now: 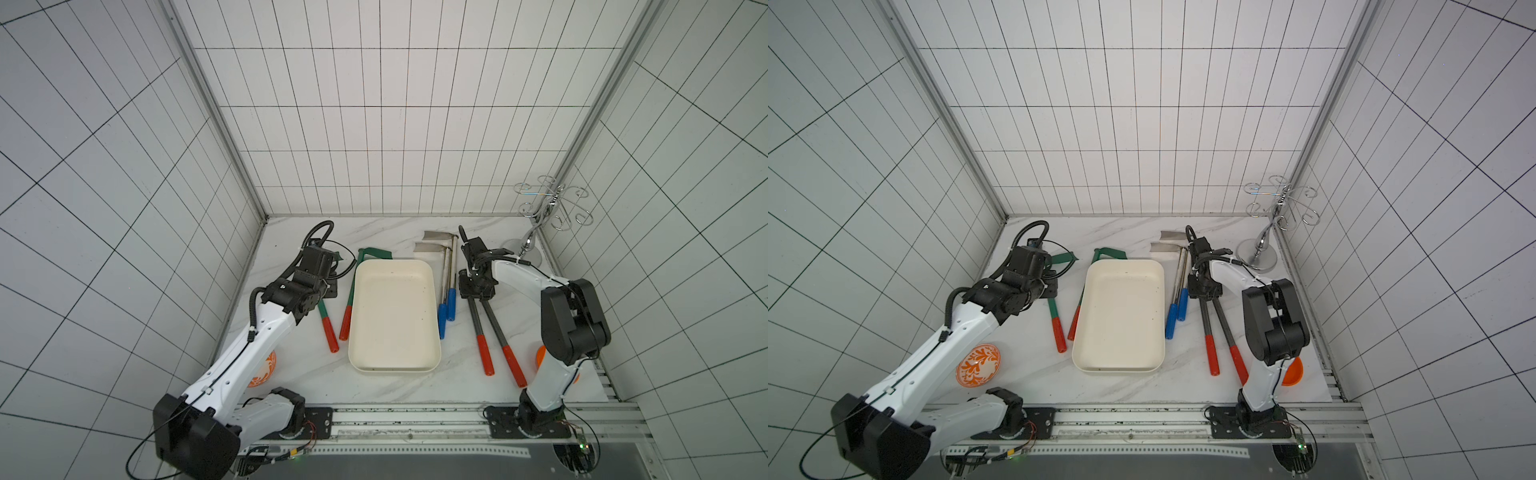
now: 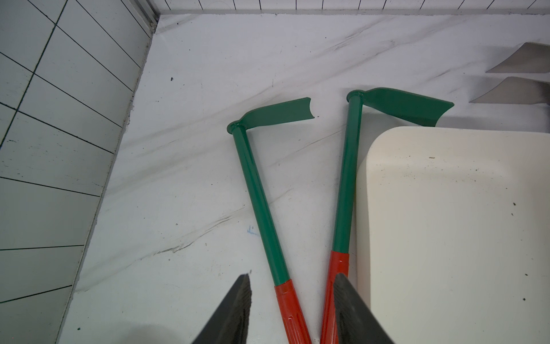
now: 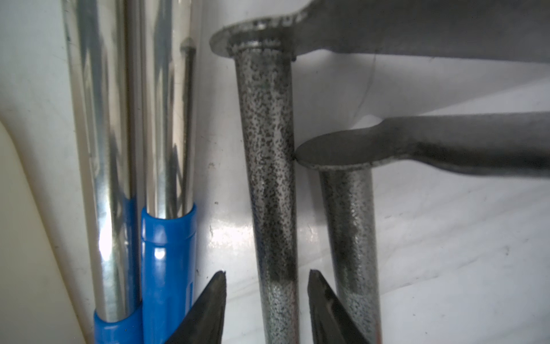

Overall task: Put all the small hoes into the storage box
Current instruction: Pick up the hoe from the center of the board.

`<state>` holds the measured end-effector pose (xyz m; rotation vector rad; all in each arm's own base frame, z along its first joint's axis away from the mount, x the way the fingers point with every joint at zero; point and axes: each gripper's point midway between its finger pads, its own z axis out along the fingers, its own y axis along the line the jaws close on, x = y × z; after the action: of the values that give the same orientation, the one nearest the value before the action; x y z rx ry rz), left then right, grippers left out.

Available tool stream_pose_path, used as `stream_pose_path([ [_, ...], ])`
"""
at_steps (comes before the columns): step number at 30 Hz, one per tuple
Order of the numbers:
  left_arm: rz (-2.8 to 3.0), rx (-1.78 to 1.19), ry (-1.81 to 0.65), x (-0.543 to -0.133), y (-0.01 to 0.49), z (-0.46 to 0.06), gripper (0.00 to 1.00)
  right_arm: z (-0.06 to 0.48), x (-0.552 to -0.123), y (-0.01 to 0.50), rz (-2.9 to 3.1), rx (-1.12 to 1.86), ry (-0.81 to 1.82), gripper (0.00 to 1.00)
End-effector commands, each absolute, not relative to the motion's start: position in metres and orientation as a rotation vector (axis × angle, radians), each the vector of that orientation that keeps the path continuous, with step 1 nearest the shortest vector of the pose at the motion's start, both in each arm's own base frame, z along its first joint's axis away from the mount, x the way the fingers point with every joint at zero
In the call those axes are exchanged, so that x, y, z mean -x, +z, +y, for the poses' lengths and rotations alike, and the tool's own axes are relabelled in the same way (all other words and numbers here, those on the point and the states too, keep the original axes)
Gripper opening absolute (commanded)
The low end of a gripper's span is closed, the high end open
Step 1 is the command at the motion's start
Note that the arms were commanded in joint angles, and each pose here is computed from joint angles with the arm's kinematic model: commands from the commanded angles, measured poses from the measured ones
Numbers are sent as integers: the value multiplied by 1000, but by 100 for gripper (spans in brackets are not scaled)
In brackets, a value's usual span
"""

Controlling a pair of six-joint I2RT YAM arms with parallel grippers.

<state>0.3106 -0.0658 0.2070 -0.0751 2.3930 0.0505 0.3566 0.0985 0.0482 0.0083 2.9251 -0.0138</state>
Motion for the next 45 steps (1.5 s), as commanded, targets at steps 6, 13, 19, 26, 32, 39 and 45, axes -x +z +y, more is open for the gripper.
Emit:
stream_pose_path([
  [6,2351,84,17,-316,218,-69,47,106,-374,56,2905,37,-28,39],
  [13,2352,84,16,-315,218,-69,47,110,-375,49,2917,54,-28,33],
  [19,2351,81,9,-314,218,-70,47,109,-377,47,2916,64,-44,26],
  [26,2349,81,5,-314,218,-70,47,109,-381,48,2915,97,-58,19],
  [32,2347,82,2,-313,219,-70,47,110,-384,51,2911,116,-61,15],
  [39,2342,82,-1,-313,221,-70,47,112,-385,58,2907,125,-43,8],
  [45,2342,81,-1,-312,222,-69,47,118,-387,75,2886,133,-17,3],
])
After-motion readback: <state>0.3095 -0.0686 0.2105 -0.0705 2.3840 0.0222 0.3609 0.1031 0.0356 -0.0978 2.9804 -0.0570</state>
